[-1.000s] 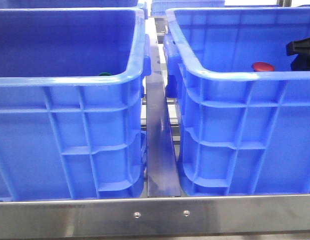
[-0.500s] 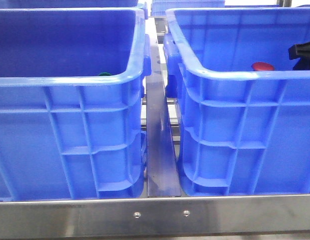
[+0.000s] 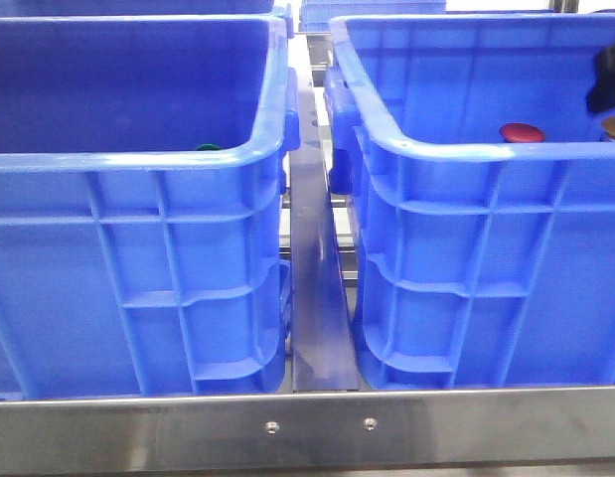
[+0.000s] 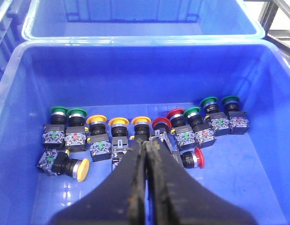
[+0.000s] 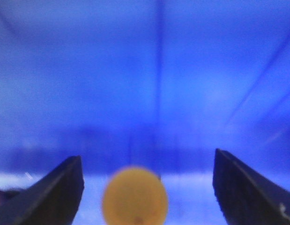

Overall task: Pick red and yellow buttons and place in box
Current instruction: 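Lower the yellow button into the bin beside the red one, open right gripper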

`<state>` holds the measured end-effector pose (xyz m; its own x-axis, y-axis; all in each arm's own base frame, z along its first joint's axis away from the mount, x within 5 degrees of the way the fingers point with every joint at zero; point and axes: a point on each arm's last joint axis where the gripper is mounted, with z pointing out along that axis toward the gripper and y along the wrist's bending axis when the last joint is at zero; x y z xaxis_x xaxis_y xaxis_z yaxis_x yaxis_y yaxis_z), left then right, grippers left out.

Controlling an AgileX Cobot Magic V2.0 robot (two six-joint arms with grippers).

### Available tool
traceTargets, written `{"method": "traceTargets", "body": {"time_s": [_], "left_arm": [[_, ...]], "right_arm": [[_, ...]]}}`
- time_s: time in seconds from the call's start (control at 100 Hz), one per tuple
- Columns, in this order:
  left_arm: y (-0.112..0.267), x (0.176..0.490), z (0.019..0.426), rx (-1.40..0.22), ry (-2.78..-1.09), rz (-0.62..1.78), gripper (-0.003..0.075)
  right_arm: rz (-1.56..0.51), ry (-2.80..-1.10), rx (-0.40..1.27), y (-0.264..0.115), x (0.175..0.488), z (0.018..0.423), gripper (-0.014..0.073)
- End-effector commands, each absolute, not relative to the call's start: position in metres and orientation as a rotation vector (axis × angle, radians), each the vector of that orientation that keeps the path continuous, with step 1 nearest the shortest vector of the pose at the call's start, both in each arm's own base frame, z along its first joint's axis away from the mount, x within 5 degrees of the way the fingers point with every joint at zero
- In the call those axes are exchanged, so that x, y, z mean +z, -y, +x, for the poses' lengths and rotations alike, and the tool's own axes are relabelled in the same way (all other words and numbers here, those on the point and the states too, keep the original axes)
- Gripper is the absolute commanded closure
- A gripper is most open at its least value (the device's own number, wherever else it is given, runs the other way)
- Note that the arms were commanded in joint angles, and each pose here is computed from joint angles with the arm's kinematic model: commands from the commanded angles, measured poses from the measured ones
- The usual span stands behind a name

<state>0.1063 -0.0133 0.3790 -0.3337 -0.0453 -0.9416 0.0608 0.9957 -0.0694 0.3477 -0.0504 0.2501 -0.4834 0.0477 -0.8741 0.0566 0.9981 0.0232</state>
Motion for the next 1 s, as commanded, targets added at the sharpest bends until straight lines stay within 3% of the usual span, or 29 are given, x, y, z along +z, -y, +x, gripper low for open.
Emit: {"method": "traceTargets", "body": {"time_s": [0.0,0.42,0.72,0.82,0.99], "left_arm": [[0.015,0.395,0.106,-0.141,-1.799,0.016,0.0741],[0.015,0.395,0.106,-0.140,-1.801,0.015,0.0741],[0.015,0.395,0.106,-0.140,-1.801,0.015,0.0741],[0.015,0.395,0.106,-0.140,-1.801,0.015,0.0741],[0.015,0.395,0.106,-0.140,-1.803,0.015,0.0741]], "right_arm": [[0.118,-1.949,0.020,0.048,0.290,0.332,0.0001],[0.119,-1.700,0.023,0.026,0.341,0.206,0.0001],[0.059,-1.480,0.031,0.008,0.349,0.124,0.0015],[0.050,-1.425,0.025,0.005,0.349,0.107,0.0095],[0.032,-1.363,0.025,0.001,0.352,0.091,0.0369]]}}
